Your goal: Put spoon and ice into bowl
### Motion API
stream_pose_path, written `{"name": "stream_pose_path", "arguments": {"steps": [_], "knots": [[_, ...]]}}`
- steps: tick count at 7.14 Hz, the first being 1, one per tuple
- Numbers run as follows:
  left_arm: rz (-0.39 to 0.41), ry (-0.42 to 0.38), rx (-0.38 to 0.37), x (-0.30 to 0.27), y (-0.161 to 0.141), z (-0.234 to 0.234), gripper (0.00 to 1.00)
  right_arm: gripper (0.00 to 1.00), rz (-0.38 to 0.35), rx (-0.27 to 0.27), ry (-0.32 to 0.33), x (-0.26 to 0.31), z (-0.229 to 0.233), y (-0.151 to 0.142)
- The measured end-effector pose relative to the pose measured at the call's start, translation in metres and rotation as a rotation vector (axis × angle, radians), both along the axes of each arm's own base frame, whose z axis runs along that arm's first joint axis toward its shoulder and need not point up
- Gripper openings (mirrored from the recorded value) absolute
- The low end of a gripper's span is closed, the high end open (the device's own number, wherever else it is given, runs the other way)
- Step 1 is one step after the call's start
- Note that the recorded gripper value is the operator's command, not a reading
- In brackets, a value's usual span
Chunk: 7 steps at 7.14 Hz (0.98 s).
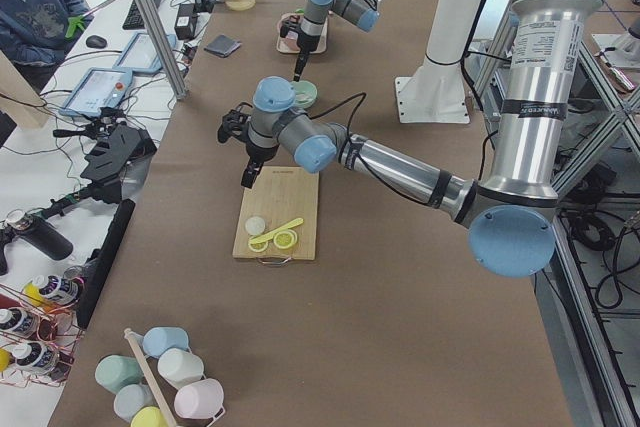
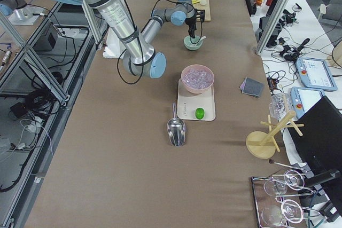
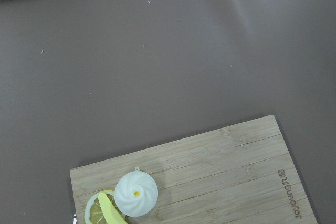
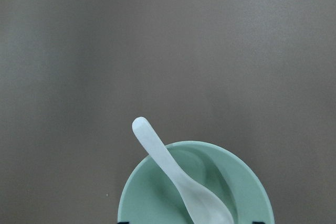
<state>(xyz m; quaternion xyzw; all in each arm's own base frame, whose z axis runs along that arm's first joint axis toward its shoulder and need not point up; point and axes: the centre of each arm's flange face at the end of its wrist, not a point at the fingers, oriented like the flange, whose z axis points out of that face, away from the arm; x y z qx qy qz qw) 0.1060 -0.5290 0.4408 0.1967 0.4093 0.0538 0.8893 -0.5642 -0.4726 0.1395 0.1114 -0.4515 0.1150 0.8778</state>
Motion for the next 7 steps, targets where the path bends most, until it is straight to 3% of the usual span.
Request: {"name": "stream_pose_path", "arguments": {"steps": [2, 4, 7], "knots": [[-0.003, 0.032, -0.028, -0.018, -0.001, -0.001, 0.98, 1.0, -0.069, 0.019, 0.017, 0.084, 0.052, -0.027], [0.024, 0.073, -0.044, -0.064, 0.002, 0.009, 0.98, 1.0, -0.178, 0.056, 0.052, 0.225, 0.14, -0.059], [0.082, 0.054, -0.052, -0.097, 0.023, 0.049, 0.98, 1.0, -0.325, 0.123, 0.135, 0.436, 0.309, -0.055]]}}
